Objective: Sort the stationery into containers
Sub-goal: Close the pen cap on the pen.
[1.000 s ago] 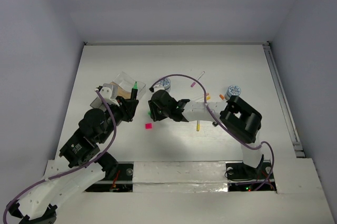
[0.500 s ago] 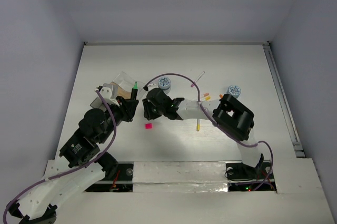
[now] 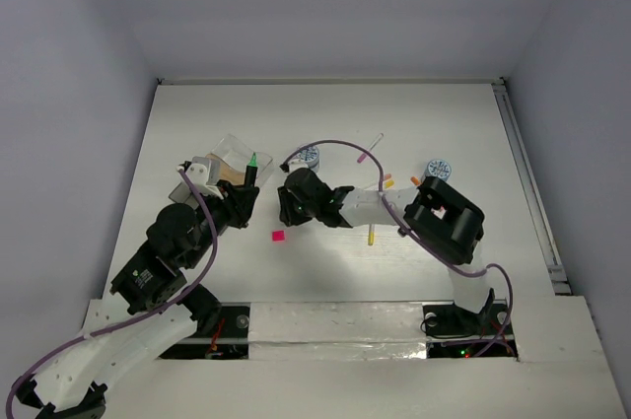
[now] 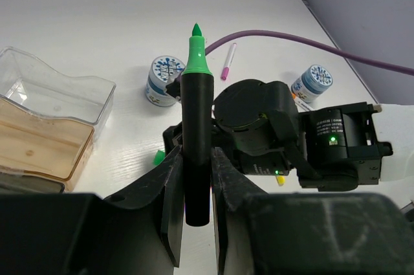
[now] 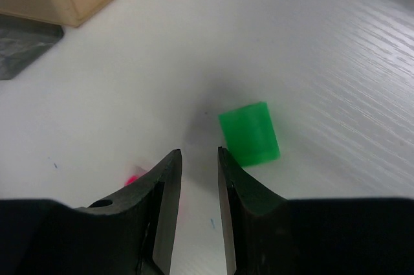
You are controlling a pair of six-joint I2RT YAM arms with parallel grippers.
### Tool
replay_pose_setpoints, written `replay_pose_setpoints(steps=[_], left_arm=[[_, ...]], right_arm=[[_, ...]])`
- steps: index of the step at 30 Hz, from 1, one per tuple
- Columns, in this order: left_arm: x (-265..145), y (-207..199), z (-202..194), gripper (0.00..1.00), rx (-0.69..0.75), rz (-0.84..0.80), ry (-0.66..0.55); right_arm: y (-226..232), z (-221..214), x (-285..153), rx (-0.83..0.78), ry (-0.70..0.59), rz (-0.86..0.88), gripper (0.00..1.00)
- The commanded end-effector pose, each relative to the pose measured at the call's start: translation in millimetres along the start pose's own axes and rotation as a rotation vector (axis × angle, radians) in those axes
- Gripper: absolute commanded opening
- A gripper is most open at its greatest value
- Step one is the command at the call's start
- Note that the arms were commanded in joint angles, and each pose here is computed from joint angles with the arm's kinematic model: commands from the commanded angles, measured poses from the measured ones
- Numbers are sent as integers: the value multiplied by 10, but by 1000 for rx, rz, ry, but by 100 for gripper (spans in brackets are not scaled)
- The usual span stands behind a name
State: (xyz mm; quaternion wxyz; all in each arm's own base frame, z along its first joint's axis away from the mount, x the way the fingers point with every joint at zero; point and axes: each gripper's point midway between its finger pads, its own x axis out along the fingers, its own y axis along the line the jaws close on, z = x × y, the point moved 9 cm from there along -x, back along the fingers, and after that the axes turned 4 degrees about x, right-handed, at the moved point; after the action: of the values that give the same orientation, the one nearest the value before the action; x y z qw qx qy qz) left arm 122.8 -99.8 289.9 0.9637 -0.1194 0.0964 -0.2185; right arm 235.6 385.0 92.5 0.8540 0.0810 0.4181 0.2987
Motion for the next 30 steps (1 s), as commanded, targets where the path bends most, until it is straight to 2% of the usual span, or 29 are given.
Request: replay_pose_setpoints(steps=[1, 7, 11, 14, 20, 30], left_arm=[[4, -12, 55, 0, 1, -8, -34], [10, -11, 42, 0, -1, -7, -30], [26, -15, 38, 0, 2, -7, -24], [25, -15, 44, 0, 2, -6, -25], [17, -15, 44, 0, -2, -8, -28], [20, -15, 42, 0, 1, -9, -26]], right_arm=[[-77, 172, -166, 8, -73, -29, 35], [-340, 183, -262, 22, -89, -99, 36], [-398, 226, -314, 38, -95, -69, 51], [-343, 236, -309, 49, -85, -24, 57], [-198, 139, -347, 92, -42, 106, 58], [32, 79, -209, 70, 28, 208, 56]])
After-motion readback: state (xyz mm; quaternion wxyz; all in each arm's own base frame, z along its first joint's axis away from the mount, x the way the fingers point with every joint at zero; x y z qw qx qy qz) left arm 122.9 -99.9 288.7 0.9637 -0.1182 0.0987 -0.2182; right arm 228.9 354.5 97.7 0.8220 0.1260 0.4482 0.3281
